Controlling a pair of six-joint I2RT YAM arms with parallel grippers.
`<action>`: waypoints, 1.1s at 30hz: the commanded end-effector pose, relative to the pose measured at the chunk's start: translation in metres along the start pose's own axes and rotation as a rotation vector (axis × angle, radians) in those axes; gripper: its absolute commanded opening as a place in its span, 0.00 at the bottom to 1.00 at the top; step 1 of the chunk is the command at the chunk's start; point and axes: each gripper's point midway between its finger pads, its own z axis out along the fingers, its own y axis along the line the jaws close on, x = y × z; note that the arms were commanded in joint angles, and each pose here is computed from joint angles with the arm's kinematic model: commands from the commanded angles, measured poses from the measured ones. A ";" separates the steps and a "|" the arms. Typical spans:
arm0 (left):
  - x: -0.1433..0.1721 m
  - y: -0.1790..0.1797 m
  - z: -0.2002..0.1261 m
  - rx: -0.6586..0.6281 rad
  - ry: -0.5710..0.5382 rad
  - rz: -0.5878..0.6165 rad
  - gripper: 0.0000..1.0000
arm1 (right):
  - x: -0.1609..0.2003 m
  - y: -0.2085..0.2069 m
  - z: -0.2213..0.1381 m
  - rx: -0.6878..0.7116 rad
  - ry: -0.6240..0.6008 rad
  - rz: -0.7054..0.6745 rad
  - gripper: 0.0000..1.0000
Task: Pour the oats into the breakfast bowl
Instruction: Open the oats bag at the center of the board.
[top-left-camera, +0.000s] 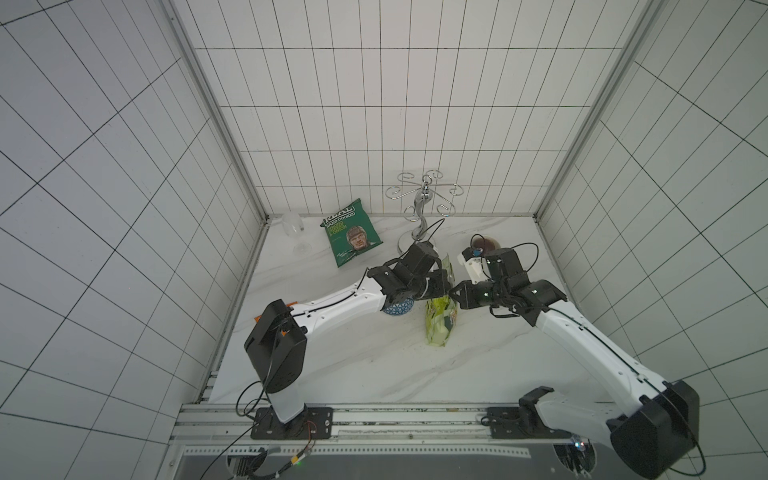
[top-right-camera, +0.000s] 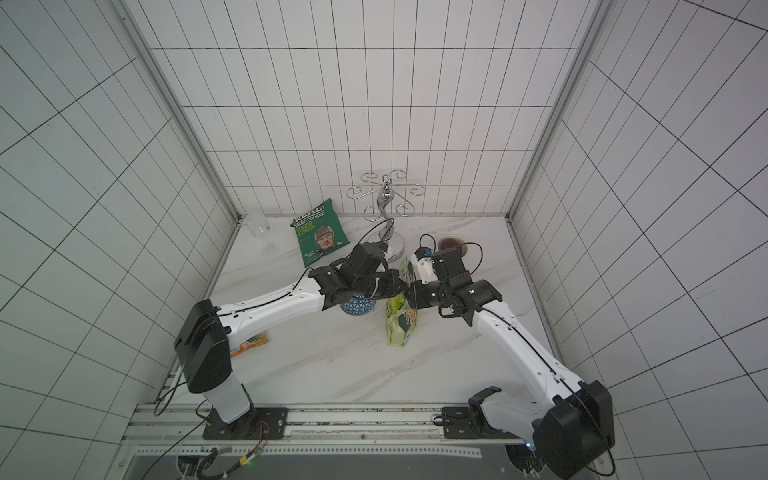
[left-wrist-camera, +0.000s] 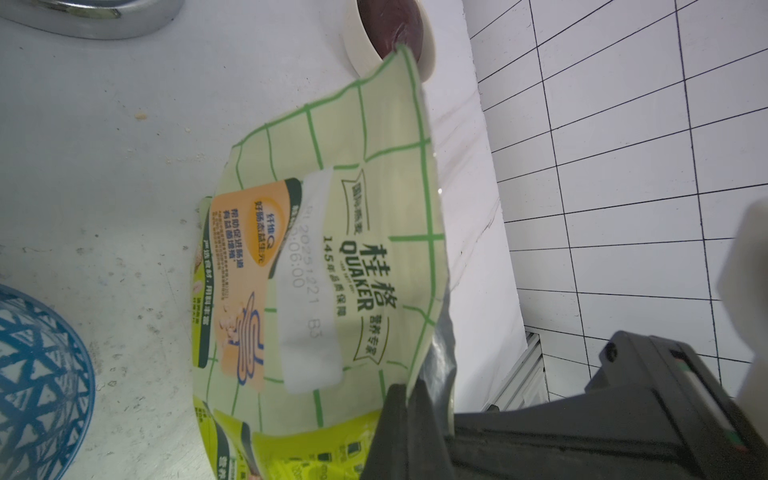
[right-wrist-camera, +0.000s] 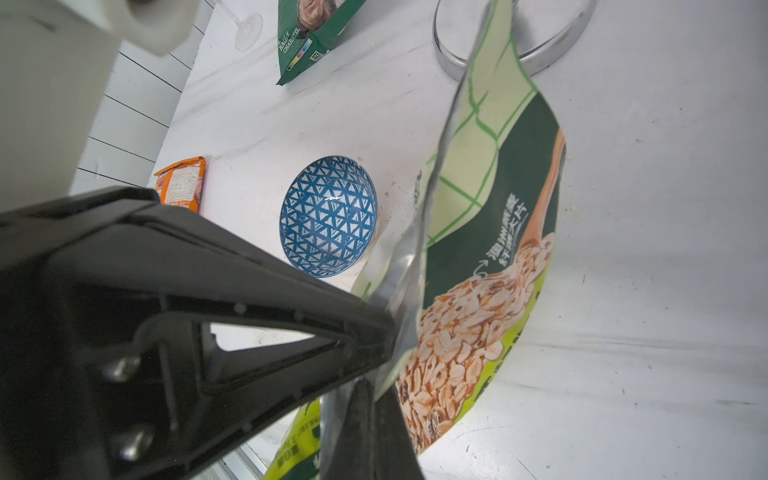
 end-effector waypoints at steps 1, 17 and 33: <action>-0.013 -0.031 -0.029 0.158 -0.041 -0.013 0.00 | -0.002 -0.015 -0.003 0.102 -0.007 -0.033 0.00; -0.025 -0.039 -0.052 0.343 -0.081 -0.080 0.00 | -0.012 -0.035 -0.007 0.172 -0.058 0.029 0.00; -0.020 -0.031 -0.060 0.260 -0.041 -0.047 0.00 | -0.021 -0.023 -0.030 0.138 0.005 0.063 0.12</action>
